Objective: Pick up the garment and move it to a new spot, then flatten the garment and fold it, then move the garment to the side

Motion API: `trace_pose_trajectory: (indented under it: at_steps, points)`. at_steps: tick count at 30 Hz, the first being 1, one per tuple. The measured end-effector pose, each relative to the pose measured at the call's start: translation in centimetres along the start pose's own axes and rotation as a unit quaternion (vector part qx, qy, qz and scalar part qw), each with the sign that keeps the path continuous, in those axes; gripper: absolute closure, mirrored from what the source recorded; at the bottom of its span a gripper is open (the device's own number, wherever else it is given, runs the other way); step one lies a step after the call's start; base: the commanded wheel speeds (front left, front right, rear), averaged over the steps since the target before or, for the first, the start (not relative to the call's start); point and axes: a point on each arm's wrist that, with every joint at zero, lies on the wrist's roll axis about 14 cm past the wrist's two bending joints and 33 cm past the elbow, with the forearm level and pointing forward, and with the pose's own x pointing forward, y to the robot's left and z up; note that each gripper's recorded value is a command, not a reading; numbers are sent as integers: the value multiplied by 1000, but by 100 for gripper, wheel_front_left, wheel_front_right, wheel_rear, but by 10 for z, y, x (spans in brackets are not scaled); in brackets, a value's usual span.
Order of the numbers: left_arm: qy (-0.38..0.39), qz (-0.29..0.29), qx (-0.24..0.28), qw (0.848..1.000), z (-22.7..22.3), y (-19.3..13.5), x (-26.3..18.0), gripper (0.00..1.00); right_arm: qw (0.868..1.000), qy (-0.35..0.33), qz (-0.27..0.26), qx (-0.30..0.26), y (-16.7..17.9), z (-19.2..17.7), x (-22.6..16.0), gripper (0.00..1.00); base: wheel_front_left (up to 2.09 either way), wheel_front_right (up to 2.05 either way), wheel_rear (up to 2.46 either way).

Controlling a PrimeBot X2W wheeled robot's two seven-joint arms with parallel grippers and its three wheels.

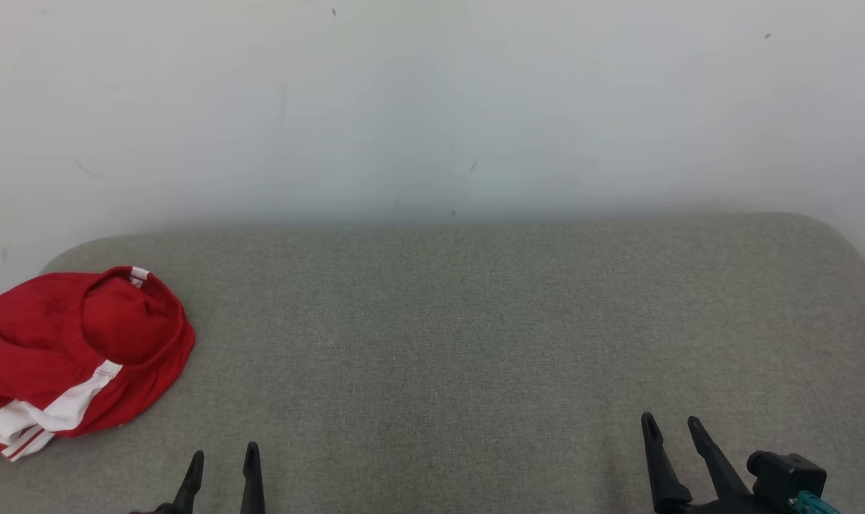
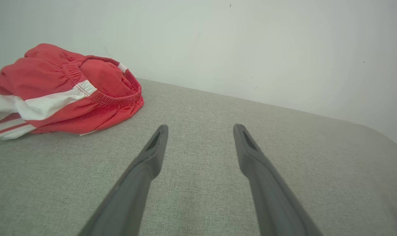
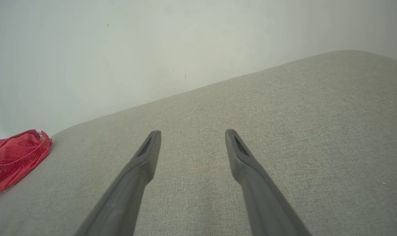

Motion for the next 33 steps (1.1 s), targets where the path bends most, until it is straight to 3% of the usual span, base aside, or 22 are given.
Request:
trace_pose_trajectory:
  at_steps: [17,33]
  points:
    - [-10,-8,44,999,2,-2,-1,0,998,4,7,-55,3,1,-5,0,0,0,0]
    - [-18,0,28,999,4,2,-3,0,997,14,8,-74,4,0,-7,0,0,0,0]
